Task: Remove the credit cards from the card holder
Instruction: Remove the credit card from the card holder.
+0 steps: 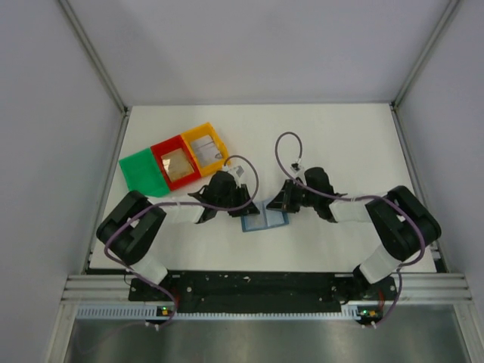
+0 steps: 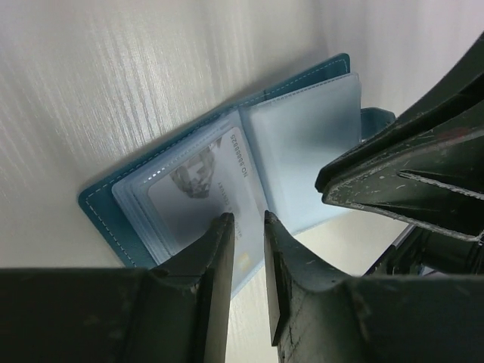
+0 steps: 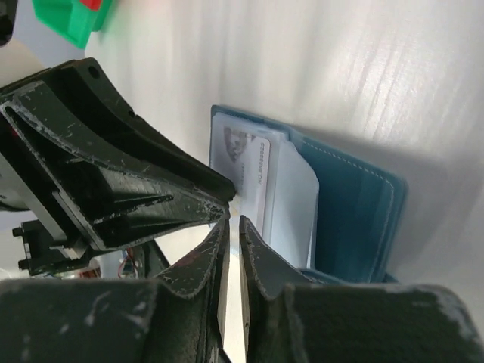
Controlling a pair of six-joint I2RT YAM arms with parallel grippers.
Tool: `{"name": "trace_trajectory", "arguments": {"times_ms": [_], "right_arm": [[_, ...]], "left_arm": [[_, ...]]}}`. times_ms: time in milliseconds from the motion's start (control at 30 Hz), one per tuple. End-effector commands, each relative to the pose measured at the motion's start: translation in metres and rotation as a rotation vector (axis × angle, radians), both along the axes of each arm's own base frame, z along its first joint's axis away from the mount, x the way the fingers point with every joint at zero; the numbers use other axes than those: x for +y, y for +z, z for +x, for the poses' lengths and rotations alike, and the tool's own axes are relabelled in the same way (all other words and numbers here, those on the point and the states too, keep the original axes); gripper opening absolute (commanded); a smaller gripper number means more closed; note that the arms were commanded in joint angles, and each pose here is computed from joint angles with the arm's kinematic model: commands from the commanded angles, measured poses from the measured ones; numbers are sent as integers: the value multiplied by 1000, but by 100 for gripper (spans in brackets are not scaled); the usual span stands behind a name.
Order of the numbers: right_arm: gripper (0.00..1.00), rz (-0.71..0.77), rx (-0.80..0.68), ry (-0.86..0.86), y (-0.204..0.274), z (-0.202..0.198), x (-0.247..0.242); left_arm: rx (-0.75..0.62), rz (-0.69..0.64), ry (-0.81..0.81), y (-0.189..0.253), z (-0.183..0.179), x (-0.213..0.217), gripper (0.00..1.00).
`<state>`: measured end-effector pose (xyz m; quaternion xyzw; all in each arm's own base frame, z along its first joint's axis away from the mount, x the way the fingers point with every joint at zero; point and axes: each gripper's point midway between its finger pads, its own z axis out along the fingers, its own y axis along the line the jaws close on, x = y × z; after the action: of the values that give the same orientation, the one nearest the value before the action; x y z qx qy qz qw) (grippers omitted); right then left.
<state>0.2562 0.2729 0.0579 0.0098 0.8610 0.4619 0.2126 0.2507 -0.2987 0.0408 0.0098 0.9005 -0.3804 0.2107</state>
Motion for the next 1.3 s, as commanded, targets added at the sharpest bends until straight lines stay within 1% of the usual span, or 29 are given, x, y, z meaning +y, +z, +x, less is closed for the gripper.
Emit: {"name": "trace_trajectory", "arguments": {"times_ms": [0, 133, 233, 300, 467, 567, 800, 1033, 1267], "right_arm": [[12, 74, -10, 51, 13, 10, 19], [15, 52, 14, 25, -1, 15, 18], [18, 37, 45, 35, -14, 11, 18], [18, 35, 56, 44, -20, 9, 18], [18, 45, 68, 62, -24, 8, 20], [18, 52, 66, 70, -22, 8, 22], [21, 86, 72, 94, -18, 8, 28], [22, 103, 86, 134, -20, 6, 39], [21, 85, 100, 142, -25, 4, 43]], "left_arm": [[1, -4, -7, -3, -1, 0, 26], [-28, 0, 41, 5, 1, 6, 24], [-70, 3, 84, 14, 5, 15, 24], [-73, 12, 92, 15, 6, 18, 24], [-52, 38, 115, 5, 5, 24, 22], [-21, 70, 119, -4, 4, 27, 14], [27, 78, 105, -18, -2, 26, 8], [42, 62, 88, -21, -5, 22, 8], [49, 44, 81, -22, -7, 20, 7]]}}
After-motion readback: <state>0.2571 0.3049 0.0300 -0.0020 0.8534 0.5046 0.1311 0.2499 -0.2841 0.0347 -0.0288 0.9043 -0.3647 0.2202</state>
